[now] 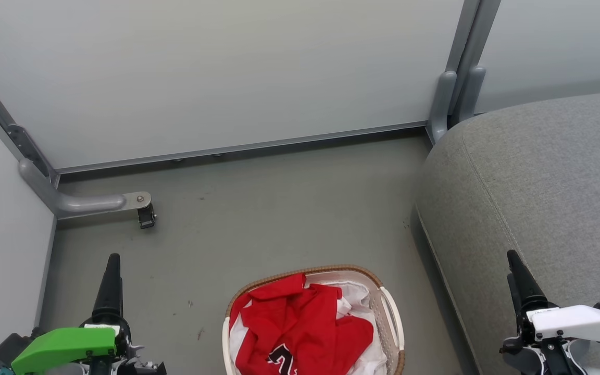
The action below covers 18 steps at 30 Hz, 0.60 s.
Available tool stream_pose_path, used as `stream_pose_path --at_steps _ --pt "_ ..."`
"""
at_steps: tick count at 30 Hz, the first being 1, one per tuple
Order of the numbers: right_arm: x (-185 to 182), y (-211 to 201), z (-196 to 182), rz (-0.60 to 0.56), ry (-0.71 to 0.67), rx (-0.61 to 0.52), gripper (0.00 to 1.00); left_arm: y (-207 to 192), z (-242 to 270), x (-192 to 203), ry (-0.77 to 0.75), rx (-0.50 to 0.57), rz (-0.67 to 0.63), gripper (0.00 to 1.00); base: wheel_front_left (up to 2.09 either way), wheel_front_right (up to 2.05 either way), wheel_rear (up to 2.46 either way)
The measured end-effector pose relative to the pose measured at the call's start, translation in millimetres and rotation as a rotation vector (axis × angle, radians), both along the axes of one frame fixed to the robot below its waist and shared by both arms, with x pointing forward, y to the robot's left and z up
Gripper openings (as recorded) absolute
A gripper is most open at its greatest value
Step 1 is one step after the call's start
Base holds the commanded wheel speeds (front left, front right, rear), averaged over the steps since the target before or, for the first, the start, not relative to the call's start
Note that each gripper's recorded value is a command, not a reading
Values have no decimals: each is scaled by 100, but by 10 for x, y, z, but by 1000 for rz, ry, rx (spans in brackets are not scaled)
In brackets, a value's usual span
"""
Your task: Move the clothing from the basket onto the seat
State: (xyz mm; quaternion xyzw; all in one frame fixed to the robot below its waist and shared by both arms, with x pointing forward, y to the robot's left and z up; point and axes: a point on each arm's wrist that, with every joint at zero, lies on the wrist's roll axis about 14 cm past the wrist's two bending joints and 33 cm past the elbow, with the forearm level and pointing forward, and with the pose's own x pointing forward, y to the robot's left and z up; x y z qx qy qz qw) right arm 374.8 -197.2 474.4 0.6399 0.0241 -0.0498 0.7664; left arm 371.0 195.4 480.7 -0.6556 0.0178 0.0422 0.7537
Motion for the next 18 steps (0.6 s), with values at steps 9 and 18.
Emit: stream_pose_path --at_steps 9,18 --pt "41 -15 156 7 -40 -207 100 27 113 5 -30 174 5 100 0 0 0" --pt "63 64 262 37 -73 -393 100 30 191 -5 -45 351 5 100 0 0 0"
